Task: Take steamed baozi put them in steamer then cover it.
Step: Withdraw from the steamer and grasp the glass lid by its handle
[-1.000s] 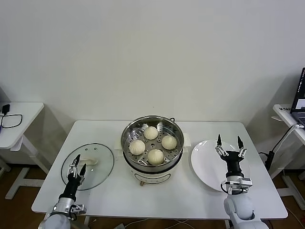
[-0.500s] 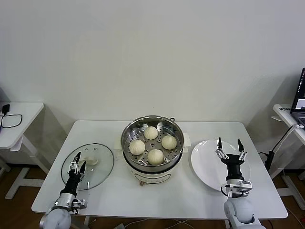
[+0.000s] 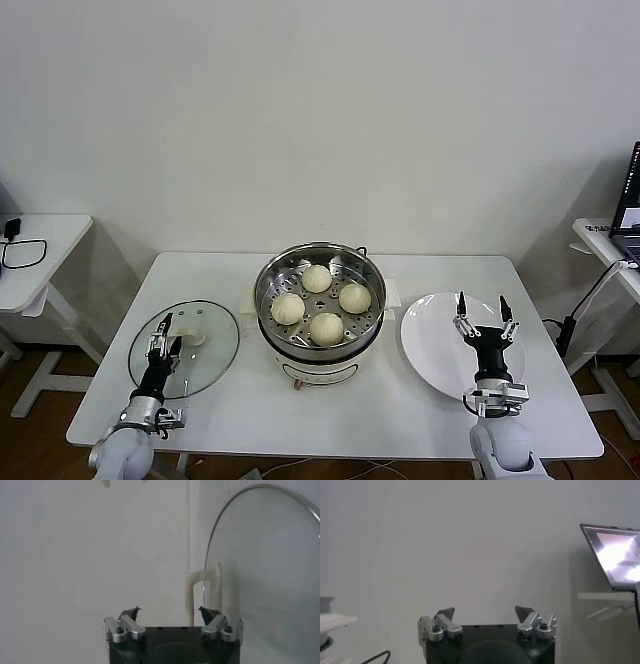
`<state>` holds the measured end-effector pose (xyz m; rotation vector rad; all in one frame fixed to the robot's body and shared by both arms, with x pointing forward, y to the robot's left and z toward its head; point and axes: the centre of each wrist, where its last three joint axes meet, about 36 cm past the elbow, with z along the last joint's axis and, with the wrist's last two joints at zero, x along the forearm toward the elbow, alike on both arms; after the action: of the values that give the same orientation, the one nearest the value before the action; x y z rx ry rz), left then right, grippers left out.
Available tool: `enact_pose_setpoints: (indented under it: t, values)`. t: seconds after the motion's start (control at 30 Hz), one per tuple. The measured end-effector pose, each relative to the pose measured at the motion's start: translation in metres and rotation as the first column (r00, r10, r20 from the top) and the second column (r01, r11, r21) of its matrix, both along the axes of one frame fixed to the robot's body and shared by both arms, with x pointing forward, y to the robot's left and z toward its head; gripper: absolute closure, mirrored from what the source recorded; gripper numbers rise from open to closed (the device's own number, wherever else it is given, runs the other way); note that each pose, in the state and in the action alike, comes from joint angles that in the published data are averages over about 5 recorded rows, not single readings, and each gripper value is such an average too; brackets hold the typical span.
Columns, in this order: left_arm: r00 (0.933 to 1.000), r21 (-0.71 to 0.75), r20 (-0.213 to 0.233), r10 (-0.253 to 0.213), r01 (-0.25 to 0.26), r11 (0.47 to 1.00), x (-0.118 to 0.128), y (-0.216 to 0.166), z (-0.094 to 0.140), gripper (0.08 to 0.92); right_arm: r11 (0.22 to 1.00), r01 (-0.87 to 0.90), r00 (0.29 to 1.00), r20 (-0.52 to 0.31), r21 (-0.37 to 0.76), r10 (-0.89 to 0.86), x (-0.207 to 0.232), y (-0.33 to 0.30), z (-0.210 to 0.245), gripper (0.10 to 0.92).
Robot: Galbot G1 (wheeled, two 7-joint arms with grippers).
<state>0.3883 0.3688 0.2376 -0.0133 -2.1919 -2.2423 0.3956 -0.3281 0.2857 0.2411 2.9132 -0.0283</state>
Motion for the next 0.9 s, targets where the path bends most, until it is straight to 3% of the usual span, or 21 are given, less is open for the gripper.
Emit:
enact_pose_setpoints:
  t: [0.47,0.9]
  values:
    - [1.0,0.006,-0.002,0.003,-0.003,1.0,0.012,0.001,-0.002,0.188,1.0,0.0,1.0,-0.006,-0.011,0.0,-0.003,0.001,-0.003,0.2]
    - [0.9994,0.004,-0.035,0.005,-0.005,1.0,0.013,-0.001,-0.004,0.533,1.0,0.007,1.0,0.002,-0.015,-0.007,-0.001,0.0,-0.001,0.2]
